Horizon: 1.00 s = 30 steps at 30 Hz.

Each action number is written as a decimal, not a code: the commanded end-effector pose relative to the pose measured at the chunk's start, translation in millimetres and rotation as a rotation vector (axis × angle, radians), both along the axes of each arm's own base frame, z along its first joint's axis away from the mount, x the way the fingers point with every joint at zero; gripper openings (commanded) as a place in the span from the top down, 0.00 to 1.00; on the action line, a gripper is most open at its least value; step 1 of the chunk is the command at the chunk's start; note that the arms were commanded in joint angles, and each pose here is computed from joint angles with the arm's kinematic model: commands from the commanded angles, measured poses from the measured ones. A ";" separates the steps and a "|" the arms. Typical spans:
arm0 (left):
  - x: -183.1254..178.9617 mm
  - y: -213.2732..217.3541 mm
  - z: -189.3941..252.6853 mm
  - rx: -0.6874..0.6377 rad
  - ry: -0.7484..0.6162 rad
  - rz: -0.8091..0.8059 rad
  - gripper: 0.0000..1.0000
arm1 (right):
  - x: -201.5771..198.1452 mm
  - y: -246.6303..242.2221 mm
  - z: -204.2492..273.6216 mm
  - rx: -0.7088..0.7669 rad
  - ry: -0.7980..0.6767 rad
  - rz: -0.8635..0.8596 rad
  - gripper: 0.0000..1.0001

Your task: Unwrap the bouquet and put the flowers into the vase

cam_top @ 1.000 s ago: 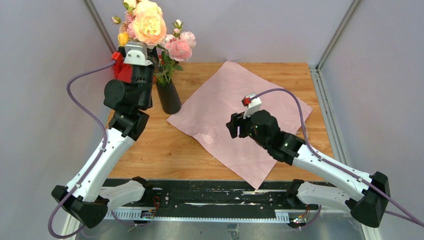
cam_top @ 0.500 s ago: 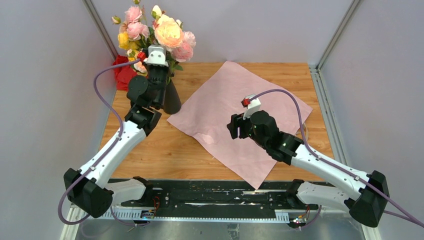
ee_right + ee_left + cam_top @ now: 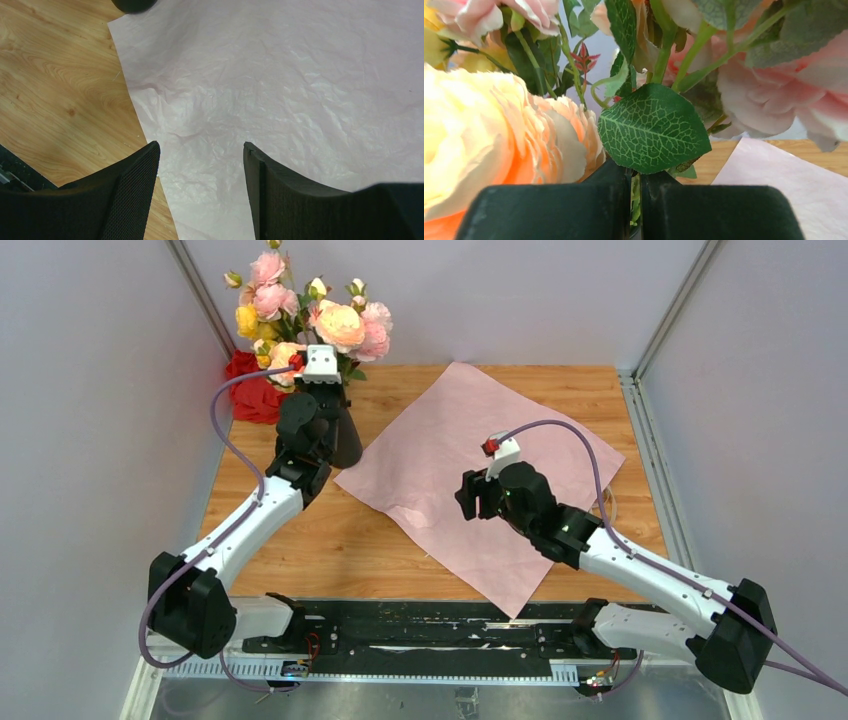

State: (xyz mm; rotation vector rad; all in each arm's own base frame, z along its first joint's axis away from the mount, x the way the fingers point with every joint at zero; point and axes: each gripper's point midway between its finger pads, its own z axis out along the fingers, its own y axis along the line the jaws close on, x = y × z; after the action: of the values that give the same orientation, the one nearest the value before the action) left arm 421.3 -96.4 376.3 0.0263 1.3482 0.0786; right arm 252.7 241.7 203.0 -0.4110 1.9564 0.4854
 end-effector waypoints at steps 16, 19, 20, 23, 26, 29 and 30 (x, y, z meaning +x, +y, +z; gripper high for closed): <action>-17.4 4.4 0.9 -0.078 0.001 -0.034 0.00 | 5.3 3.2 -9.7 0.025 0.032 0.000 0.35; -23.4 -4.5 0.1 -0.085 0.034 -0.094 0.00 | 5.5 3.5 -11.0 0.025 0.035 0.000 0.35; -24.5 -9.2 -3.0 -0.078 0.055 -0.122 0.00 | 5.9 3.7 -10.2 0.027 0.034 -0.001 0.35; -28.1 -20.9 -8.8 -0.069 0.129 -0.187 0.00 | 6.0 4.6 -9.8 0.032 0.035 0.000 0.35; -32.6 -27.2 -23.1 -0.088 0.186 -0.224 0.00 | 6.1 6.3 -10.0 0.039 0.039 0.002 0.35; -38.3 -27.2 -32.9 -0.096 0.200 -0.233 0.00 | 5.7 8.1 -11.3 0.044 0.045 0.006 0.35; -40.0 -26.7 -35.1 -0.095 0.205 -0.234 0.00 | 5.4 8.0 -12.3 0.045 0.048 0.005 0.35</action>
State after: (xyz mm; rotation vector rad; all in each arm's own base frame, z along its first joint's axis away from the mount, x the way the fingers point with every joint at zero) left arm 393.0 -120.0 353.4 0.0996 1.4990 -0.1402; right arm 256.2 249.6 197.3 -0.4003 1.9753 0.5307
